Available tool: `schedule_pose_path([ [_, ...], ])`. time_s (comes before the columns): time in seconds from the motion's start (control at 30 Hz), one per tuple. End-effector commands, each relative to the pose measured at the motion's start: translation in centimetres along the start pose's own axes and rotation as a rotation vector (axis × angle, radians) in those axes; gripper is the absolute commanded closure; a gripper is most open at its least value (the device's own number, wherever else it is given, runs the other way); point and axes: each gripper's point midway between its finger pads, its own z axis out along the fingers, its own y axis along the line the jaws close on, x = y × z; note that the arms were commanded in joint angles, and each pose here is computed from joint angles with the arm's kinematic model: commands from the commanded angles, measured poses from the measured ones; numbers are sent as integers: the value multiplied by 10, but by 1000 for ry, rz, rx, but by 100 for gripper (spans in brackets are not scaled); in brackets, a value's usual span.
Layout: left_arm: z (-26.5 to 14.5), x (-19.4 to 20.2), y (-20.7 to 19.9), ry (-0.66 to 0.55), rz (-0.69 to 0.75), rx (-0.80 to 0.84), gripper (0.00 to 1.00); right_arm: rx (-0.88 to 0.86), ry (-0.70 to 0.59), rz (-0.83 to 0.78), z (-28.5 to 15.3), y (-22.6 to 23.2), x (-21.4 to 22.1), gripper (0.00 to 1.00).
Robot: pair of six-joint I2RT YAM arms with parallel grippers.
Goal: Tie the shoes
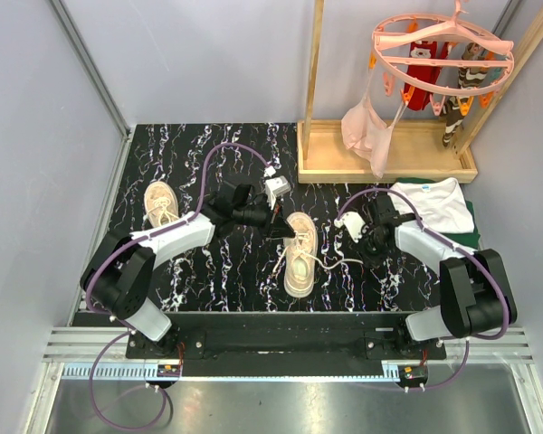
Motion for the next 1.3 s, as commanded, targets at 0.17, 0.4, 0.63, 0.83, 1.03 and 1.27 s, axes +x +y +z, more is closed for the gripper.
schedule_pose_path([
  [0.17, -3, -5, -9, -15, 79, 37, 100, 7, -220, 59, -41, 2, -60, 100],
  [0.4, -5, -5, -11, -14, 96, 43, 100, -87, -549, 119, -114, 4, -159, 100],
  [0.63, -4, -8, -12, -31, 109, 51, 100, -331, -716, 177, -139, 25, -231, 100],
  [0.83, -6, -7, -15, -38, 129, 63, 100, -423, -744, 164, -115, 56, -281, 100],
  [1.03, -9, -2, -17, -41, 135, 59, 100, -487, -675, 171, -71, 89, -301, 100],
  [1.27, -8, -4, -15, -49, 133, 44, 100, -555, -600, 179, -59, 106, -294, 62],
])
